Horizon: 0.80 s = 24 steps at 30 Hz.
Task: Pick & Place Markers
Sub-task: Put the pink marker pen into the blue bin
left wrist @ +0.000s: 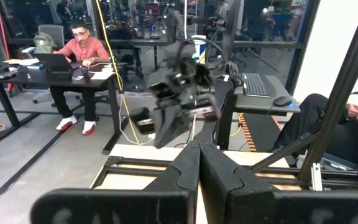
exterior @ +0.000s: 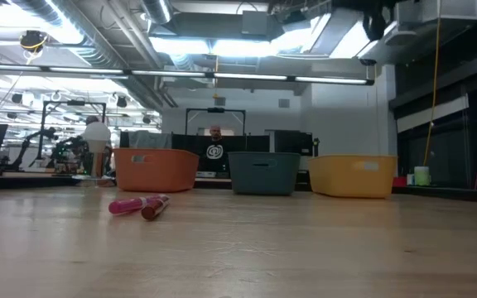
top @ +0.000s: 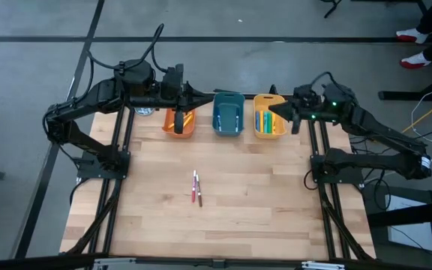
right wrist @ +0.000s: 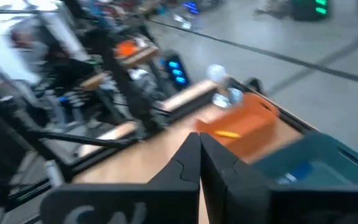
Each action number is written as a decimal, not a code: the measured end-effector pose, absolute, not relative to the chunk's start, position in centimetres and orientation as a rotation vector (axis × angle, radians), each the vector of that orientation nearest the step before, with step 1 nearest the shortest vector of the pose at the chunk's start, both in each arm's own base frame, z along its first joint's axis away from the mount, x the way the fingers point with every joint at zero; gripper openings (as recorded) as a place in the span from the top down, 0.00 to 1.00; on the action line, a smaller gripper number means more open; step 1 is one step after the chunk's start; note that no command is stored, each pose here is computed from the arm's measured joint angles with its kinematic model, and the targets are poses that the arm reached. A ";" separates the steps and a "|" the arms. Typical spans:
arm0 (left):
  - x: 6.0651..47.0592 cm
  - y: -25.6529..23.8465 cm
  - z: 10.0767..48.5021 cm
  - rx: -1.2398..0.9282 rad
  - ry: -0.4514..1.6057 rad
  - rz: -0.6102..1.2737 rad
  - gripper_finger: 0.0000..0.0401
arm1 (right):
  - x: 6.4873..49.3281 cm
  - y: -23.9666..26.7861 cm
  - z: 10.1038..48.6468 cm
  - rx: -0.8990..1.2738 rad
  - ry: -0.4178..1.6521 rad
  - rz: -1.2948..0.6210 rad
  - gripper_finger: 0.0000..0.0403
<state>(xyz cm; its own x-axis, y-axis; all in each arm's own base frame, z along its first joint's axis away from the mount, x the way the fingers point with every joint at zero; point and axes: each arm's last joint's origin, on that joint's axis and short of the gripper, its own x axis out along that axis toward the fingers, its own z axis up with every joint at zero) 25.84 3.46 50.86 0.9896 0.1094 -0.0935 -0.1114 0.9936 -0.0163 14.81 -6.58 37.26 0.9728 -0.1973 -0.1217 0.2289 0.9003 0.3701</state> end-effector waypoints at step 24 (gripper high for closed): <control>25.8 3.5 50.9 -0.030 0.088 0.118 1.00 | 14.4 0.3 39.4 0.179 -0.050 0.228 1.00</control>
<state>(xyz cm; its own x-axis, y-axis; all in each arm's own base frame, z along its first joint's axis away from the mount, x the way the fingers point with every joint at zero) 25.84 3.49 50.90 0.9892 0.1167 -0.0892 -0.1193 0.9926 -0.0246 14.39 0.27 39.41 0.9729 0.2206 0.0696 -0.2295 0.9582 0.1709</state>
